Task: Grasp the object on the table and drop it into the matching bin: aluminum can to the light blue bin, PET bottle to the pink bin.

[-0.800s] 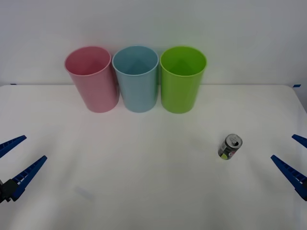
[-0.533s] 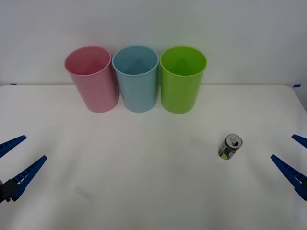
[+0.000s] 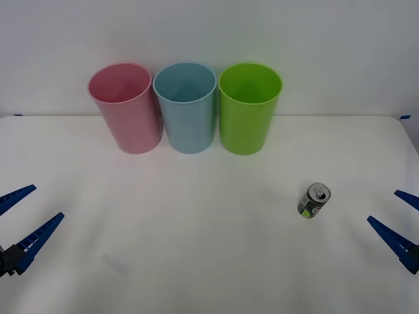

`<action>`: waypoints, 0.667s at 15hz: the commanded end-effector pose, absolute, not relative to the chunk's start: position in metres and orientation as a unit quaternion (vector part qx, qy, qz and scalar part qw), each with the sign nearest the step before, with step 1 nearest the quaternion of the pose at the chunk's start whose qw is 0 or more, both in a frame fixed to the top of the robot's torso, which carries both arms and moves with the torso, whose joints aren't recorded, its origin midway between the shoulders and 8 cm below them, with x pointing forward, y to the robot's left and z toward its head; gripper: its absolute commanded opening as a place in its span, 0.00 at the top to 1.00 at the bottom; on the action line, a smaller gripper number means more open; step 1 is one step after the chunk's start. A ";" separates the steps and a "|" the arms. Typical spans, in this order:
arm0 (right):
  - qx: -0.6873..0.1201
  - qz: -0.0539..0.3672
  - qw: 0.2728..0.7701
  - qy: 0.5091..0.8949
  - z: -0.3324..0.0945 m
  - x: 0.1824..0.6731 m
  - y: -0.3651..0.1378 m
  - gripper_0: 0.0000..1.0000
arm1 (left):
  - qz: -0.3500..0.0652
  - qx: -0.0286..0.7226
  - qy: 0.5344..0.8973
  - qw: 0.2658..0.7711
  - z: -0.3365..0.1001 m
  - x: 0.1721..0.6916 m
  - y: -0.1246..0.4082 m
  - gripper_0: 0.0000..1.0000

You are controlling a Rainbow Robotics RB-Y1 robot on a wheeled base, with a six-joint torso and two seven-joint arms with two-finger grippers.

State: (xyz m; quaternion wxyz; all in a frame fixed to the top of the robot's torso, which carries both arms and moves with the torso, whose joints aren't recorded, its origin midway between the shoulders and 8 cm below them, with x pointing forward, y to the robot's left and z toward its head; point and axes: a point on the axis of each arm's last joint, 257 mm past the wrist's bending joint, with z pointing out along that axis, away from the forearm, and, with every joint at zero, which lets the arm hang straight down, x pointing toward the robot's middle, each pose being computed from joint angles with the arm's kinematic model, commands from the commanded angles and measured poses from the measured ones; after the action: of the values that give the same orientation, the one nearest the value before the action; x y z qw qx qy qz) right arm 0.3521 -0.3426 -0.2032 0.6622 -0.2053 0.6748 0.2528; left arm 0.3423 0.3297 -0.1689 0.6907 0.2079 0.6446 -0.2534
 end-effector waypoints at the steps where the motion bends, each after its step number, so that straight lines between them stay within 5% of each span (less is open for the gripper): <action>1: -0.206 0.255 0.653 0.683 -0.221 0.356 -0.342 0.00 | -0.253 0.208 0.645 0.691 -0.169 0.342 0.330 0.00; 10: -0.254 0.216 0.630 0.702 -0.278 0.370 -0.331 0.00 | -0.253 0.208 0.645 0.691 -0.169 0.342 0.330 0.00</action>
State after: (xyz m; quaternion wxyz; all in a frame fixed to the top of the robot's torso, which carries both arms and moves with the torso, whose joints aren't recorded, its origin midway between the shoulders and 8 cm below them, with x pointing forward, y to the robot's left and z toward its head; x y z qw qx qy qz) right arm 0.3694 -0.3345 -0.2720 0.6342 -0.2533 0.6990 0.2123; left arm 0.3423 0.3297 -0.1689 0.6907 0.2079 0.6446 -0.2534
